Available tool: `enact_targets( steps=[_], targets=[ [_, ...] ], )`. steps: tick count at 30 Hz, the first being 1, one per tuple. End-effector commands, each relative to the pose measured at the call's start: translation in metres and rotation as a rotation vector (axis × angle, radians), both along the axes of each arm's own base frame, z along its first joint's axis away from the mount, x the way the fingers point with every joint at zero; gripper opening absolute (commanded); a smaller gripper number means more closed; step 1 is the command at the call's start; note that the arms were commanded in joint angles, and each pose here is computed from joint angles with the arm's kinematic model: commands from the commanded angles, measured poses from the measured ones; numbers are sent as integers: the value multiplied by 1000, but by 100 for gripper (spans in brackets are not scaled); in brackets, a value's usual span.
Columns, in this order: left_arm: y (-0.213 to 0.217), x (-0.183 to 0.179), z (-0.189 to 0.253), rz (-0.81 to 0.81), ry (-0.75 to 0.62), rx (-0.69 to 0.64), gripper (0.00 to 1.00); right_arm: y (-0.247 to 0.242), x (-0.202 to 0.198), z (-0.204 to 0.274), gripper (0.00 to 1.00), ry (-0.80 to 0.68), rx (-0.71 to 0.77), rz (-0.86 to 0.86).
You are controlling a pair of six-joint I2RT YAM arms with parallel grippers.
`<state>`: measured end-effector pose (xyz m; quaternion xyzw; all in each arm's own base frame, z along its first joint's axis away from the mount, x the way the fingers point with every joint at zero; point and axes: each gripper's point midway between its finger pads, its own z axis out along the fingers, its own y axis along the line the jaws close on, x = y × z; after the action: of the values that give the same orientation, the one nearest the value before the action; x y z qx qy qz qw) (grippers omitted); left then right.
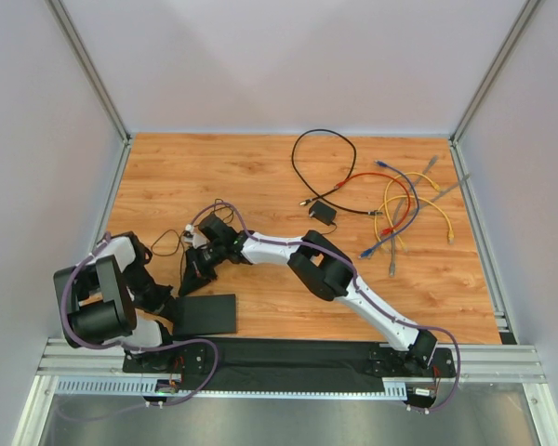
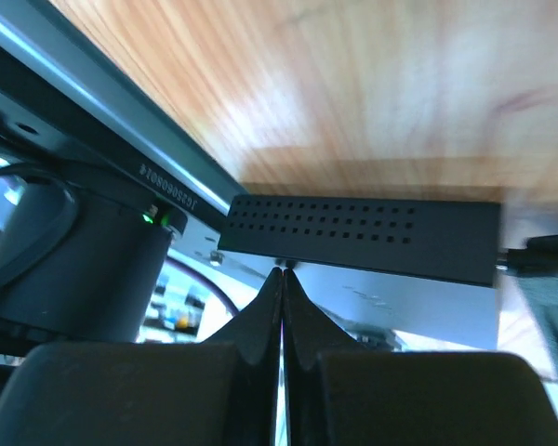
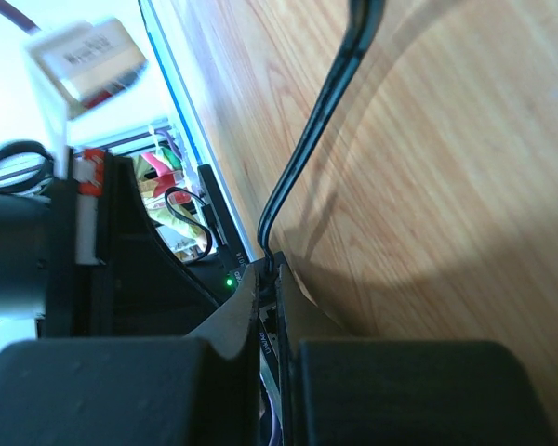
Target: Pull the plug from the switch port
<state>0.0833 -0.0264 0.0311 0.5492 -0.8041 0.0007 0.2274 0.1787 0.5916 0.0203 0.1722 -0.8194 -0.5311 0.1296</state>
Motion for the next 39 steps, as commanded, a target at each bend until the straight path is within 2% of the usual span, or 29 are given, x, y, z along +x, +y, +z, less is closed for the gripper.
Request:
enact_targets(
  steps=[1,3,4,8,10,16,21,25,28,31,37,39],
  targets=[
    [31,35,-9,-42,-163,159,0,-16,1,-58,0,-19,-154,-69],
    [29,47,-8,-53,-231,135,0,-15,-4,-57,0,-14,-148,-55],
    [22,63,-7,-49,-321,93,0,-15,-4,-56,0,-12,-148,-56],
    [19,84,-4,-66,-442,61,0,-12,-4,-53,0,2,-135,-51],
    [21,87,-6,-72,-457,76,0,-10,-4,-50,0,5,-128,-48],
    [20,72,-28,-10,-362,89,0,-7,-1,-39,0,-48,-99,-42],
    [26,61,-37,-1,-300,136,0,-9,12,-43,0,-162,-112,-71],
    [32,46,-40,-24,-188,162,0,-8,22,-41,0,-253,-119,-84],
    [36,46,-42,-24,-166,176,0,-8,34,-45,0,-350,-168,-107],
    [36,47,-40,-19,-163,180,0,-5,33,-44,0,-319,-158,-97],
    [44,46,-39,-44,-144,213,0,4,32,-25,0,-111,-31,-136],
    [45,46,-41,-49,-137,212,0,5,40,-22,0,-123,14,-153]
  ],
)
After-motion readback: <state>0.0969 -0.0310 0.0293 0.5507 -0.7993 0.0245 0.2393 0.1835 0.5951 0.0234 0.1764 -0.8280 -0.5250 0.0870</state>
